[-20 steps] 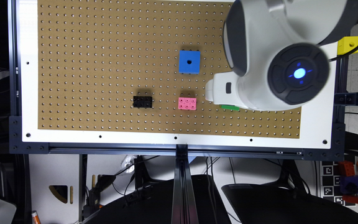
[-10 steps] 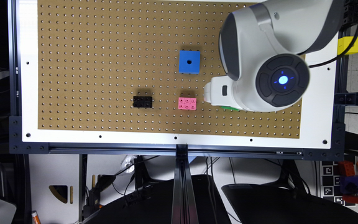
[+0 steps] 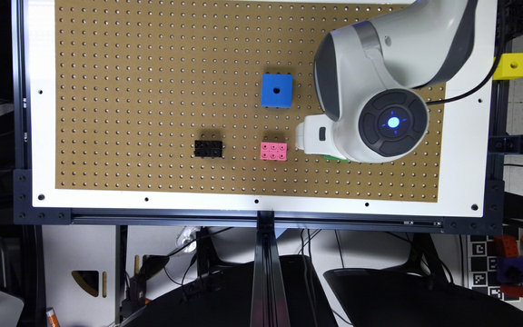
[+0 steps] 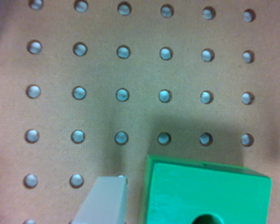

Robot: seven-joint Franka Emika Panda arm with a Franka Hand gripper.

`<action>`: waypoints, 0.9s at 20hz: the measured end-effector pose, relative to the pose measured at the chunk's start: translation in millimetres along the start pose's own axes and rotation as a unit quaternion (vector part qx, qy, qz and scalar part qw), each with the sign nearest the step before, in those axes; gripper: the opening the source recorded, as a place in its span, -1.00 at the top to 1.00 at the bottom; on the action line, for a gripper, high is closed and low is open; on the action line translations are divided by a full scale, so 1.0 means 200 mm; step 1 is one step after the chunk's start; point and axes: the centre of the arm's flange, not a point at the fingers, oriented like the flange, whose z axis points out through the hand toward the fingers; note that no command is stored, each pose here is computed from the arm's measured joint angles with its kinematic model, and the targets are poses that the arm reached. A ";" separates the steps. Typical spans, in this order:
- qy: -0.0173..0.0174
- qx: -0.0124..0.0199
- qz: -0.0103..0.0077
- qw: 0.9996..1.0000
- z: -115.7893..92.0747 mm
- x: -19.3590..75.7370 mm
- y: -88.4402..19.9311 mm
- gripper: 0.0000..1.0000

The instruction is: Pick up green block.

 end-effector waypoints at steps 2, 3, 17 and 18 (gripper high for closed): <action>0.004 0.006 -0.001 1.000 -0.01 0.017 -0.03 -1.00; 0.005 0.008 -0.001 1.000 -0.01 0.024 -0.04 -1.00; 0.006 0.002 -0.001 1.000 0.00 0.061 -0.06 1.00; 0.006 0.002 -0.001 1.000 0.00 0.061 -0.06 1.00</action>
